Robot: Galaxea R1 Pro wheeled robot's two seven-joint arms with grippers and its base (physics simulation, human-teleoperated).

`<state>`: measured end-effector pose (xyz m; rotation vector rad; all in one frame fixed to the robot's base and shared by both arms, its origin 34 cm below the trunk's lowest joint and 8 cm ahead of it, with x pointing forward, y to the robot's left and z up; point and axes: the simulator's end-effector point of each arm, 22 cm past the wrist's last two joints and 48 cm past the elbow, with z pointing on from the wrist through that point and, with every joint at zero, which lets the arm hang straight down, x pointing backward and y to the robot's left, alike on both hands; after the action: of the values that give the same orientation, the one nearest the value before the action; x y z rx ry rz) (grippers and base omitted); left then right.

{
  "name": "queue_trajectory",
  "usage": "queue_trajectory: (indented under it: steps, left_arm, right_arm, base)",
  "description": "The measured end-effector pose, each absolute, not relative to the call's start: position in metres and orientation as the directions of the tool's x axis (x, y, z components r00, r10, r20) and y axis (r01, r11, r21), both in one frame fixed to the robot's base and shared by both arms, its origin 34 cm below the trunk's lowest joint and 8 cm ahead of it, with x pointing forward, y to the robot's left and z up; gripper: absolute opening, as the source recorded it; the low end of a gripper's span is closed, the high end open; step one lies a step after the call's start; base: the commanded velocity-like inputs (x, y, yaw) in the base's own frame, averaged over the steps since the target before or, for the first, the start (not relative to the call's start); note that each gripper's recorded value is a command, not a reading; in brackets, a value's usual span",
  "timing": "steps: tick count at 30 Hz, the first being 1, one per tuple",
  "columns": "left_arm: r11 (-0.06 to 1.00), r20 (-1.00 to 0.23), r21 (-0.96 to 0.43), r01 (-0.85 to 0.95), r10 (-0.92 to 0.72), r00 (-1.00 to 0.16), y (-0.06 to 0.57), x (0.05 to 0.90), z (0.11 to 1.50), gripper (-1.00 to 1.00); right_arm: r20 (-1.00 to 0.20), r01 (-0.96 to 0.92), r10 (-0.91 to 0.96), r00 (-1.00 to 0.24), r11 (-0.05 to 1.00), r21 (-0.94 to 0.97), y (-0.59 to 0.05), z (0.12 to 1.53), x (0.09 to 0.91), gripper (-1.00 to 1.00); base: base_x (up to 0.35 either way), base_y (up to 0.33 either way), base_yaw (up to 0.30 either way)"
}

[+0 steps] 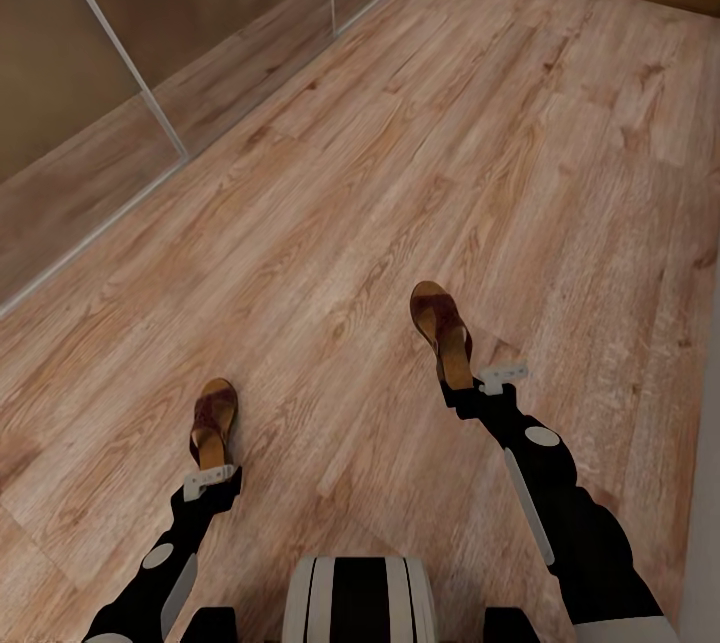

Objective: Pick up the two gym shoes and the two sandals from the corridor floor and place them onto the hallstand (shoe rack) in the corridor, making sure they are on the rack and not on the floor. Arrange them so the two gym shoes are next to each other and the two sandals are next to each other.

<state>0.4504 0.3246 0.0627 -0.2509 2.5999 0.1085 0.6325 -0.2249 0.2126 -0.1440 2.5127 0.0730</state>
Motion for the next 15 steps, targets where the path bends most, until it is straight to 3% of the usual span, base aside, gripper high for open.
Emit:
queue_trajectory:
  steps: [15]
  left_arm:
    - [0.980, -0.490, 0.034, -0.198, -0.156, -0.858, 0.325, 0.441, 0.054, 1.00]
  right_arm:
    - [-0.566, -0.120, -0.087, -0.820, 0.993, 0.022, -0.225, 0.199, 0.625, -1.00]
  base:
    - [0.000, 0.000, 0.093]
